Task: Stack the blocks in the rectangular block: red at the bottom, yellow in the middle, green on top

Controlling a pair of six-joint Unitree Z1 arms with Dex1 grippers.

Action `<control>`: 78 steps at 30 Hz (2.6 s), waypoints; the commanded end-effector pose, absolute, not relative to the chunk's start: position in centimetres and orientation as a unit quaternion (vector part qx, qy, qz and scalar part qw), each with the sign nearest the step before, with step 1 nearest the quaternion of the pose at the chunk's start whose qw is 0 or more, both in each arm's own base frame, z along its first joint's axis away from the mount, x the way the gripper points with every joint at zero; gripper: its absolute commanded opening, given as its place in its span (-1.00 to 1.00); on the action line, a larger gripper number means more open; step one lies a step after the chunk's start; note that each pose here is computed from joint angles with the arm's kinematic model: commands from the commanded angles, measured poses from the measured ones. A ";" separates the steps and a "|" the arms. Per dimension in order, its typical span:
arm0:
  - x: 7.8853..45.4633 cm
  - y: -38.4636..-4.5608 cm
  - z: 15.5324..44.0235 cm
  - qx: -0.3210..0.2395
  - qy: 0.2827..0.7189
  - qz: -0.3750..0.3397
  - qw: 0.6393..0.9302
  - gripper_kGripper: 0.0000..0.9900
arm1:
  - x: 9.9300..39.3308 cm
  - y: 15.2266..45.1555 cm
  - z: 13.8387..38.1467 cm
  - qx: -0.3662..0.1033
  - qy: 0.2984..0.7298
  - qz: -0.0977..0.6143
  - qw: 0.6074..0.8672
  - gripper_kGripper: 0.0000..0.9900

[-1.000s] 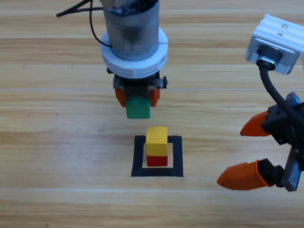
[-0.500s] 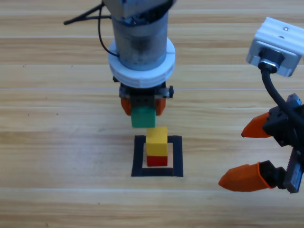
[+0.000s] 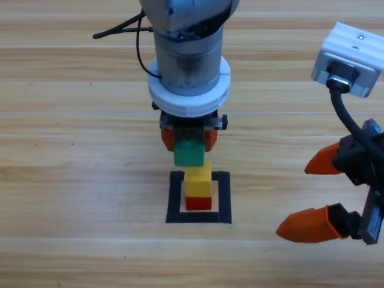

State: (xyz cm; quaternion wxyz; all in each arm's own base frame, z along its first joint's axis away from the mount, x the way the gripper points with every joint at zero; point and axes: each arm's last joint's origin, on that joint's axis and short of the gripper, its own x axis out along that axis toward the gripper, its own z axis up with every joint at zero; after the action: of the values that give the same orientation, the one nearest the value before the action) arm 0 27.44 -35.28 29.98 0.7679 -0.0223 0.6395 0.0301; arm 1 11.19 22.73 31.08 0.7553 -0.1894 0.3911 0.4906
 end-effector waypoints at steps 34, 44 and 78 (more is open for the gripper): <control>27.4 -37.8 26.4 0.005 0.658 0.029 0.752 -1.00 | 10.3 22.2 31.2 -0.184 0.382 0.513 0.747 1.00; 27.4 -38.0 26.1 0.003 0.659 0.029 0.751 -1.00 | 10.3 22.3 31.1 -0.186 0.383 0.510 0.747 1.00; 27.2 -38.0 25.4 0.007 0.663 0.036 0.748 -1.00 | 10.1 21.9 31.5 -0.183 0.377 0.511 0.750 1.00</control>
State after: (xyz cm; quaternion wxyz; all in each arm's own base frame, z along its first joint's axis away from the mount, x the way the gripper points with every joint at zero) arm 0 27.95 -36.58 28.45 0.7616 -0.0188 0.6472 0.0284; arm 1 11.18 22.79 31.12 0.7540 -0.1867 0.3901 0.4945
